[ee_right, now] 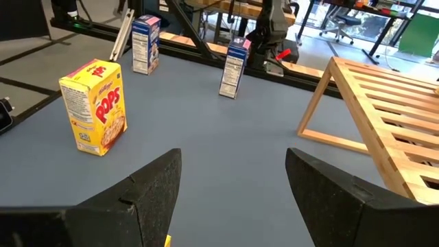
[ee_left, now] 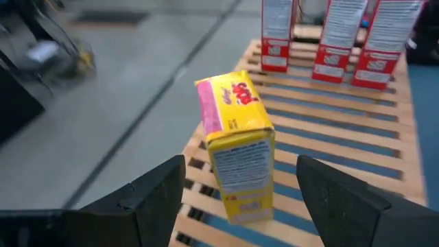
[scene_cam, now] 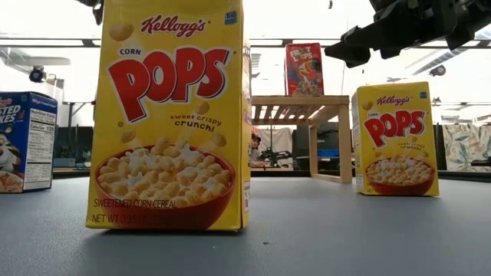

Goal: Stack cereal on shelf
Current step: Put the top yellow cereal box on the shelf

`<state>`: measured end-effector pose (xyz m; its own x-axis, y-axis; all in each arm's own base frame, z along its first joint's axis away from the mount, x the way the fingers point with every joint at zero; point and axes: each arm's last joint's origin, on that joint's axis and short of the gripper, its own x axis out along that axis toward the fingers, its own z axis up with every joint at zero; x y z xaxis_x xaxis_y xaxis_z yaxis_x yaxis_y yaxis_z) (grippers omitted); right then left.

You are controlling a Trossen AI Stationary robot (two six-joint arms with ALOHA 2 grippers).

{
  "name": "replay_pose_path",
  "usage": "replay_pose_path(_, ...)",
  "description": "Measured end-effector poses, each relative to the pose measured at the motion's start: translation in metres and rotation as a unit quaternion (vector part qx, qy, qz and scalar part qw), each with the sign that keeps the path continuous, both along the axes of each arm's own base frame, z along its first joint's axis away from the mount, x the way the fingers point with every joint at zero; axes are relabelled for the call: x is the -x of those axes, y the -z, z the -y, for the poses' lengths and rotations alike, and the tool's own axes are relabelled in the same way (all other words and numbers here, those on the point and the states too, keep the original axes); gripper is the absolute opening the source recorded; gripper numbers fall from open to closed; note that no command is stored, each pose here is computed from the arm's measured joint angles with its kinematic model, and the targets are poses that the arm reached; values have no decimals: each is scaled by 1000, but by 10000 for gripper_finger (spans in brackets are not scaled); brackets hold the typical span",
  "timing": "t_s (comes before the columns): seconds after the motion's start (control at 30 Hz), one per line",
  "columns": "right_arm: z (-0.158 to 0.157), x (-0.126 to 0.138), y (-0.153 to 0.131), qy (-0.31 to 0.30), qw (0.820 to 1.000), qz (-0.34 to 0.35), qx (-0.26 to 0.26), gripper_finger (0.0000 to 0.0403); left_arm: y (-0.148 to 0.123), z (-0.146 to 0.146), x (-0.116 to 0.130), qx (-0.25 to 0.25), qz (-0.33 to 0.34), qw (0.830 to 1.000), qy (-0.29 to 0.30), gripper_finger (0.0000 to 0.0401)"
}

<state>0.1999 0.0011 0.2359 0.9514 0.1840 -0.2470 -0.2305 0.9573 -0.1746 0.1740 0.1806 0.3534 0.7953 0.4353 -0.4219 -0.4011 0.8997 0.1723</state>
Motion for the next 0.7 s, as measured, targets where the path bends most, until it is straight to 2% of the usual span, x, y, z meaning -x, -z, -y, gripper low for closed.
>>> replay_pose_path(0.1,0,0,0,-1,1000,2,4,251,19,2,2,-23,40,999,-6,262)
replay_pose_path(0.3,0,0,-1,0,1000,8,1,251,48,3,3,-24,70,997,-15,282)
replay_pose_path(0.57,0,0,-1,0,1000,8,2,251,63,-3,-3,6,75,997,-28,339)
replay_pose_path(0.7,0,0,-1,0,1000,8,2,251,70,-9,-8,24,76,996,-35,355)
